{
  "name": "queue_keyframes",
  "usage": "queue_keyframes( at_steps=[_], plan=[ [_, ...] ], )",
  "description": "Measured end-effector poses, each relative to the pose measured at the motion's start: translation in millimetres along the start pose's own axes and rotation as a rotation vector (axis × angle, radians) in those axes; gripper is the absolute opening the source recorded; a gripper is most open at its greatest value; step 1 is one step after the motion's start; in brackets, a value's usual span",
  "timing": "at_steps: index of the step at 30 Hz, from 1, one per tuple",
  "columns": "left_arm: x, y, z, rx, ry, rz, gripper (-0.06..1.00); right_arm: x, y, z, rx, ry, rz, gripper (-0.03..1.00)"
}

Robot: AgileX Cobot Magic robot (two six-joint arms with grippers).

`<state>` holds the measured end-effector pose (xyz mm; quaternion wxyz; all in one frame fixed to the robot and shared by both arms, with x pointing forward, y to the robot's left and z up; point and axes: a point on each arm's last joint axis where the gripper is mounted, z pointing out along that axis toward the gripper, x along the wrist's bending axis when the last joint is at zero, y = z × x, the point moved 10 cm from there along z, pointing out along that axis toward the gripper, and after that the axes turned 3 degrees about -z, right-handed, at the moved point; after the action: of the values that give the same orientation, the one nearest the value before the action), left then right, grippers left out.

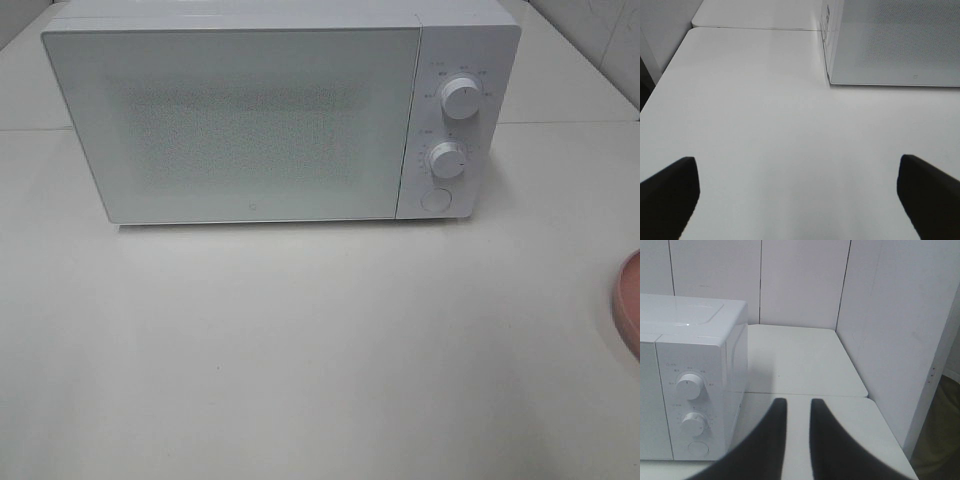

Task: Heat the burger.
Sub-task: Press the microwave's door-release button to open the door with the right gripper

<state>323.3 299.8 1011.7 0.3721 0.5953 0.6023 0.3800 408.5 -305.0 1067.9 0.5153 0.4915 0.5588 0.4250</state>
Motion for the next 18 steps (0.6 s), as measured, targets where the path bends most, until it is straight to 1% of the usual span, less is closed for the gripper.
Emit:
queue_keyframes(
  at_steps=[1,2,3,5,6,8,9,11,12,13,14,15,18],
  plan=[
    [0,0,0,0.000,0.000,0.000,1.00,0,0,0,0.000,0.000,0.000,0.18],
    [0,0,0,0.000,0.000,0.000,1.00,-2,3,-9,0.026,-0.003,0.017,0.06],
    [0,0,0,0.000,0.000,0.000,1.00,-5,4,-21,0.052,-0.010,0.025,0.01],
    [0,0,0,0.000,0.000,0.000,1.00,-6,3,-28,0.070,-0.013,0.030,0.00],
    [0,0,0,0.000,0.000,0.000,1.00,-7,-3,-41,0.111,-0.015,0.042,0.00],
    [0,0,0,0.000,0.000,0.000,1.00,-7,-6,-48,0.126,-0.013,0.049,0.00],
    [0,0,0,0.000,0.000,0.000,1.00,-5,-15,-62,0.149,-0.005,0.069,0.00],
    [0,0,0,0.000,0.000,0.000,1.00,-4,-21,-69,0.160,0.000,0.077,0.00],
    [0,0,0,0.000,0.000,0.000,1.00,-2,-31,-78,0.197,0.006,0.089,0.00],
    [0,0,0,0.000,0.000,0.000,1.00,-1,-36,-80,0.220,0.009,0.090,0.00],
    [0,0,0,0.000,0.000,0.000,1.00,-1,-36,-80,0.220,0.009,0.090,0.00],
    [0,0,0,0.000,0.000,0.000,1.00,1,-43,-82,0.259,0.015,0.094,0.00],
    [0,0,0,0.000,0.000,0.000,1.00,1,-41,-81,0.249,0.017,0.095,0.00]
  ],
)
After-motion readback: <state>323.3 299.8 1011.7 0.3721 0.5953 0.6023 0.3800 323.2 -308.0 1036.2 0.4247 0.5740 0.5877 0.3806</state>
